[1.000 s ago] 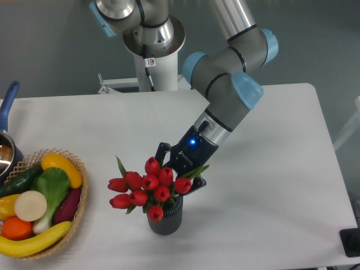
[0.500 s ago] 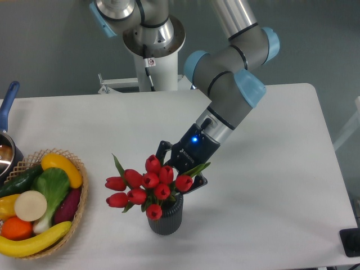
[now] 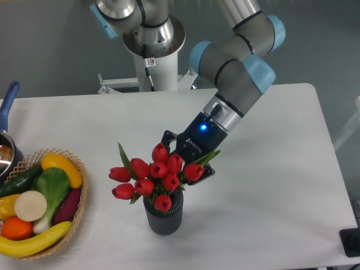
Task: Pick up the flowers from the vase
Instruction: 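Lift the gripped tulips straight up out of the vase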
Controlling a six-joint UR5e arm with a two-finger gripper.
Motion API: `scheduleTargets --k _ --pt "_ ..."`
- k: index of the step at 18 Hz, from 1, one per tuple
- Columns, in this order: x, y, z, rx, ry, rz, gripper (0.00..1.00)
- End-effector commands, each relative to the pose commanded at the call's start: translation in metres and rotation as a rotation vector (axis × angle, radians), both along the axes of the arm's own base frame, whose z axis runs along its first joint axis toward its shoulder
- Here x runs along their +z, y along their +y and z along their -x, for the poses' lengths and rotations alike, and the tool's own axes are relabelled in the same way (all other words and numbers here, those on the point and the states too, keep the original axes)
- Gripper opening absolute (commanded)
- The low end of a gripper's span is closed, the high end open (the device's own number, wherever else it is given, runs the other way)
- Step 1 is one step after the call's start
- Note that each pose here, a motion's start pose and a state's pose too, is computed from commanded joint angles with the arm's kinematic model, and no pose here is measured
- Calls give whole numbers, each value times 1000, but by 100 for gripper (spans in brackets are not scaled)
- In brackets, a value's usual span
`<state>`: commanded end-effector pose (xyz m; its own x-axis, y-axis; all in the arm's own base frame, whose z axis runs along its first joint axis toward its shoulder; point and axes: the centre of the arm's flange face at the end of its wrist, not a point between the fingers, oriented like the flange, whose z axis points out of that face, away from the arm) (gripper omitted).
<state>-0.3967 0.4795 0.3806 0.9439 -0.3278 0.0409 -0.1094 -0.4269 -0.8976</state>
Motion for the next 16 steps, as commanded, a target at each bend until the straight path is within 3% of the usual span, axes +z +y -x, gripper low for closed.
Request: scheduleTargets --k 16 --pt "83 6 5 67 -56 -51 47"
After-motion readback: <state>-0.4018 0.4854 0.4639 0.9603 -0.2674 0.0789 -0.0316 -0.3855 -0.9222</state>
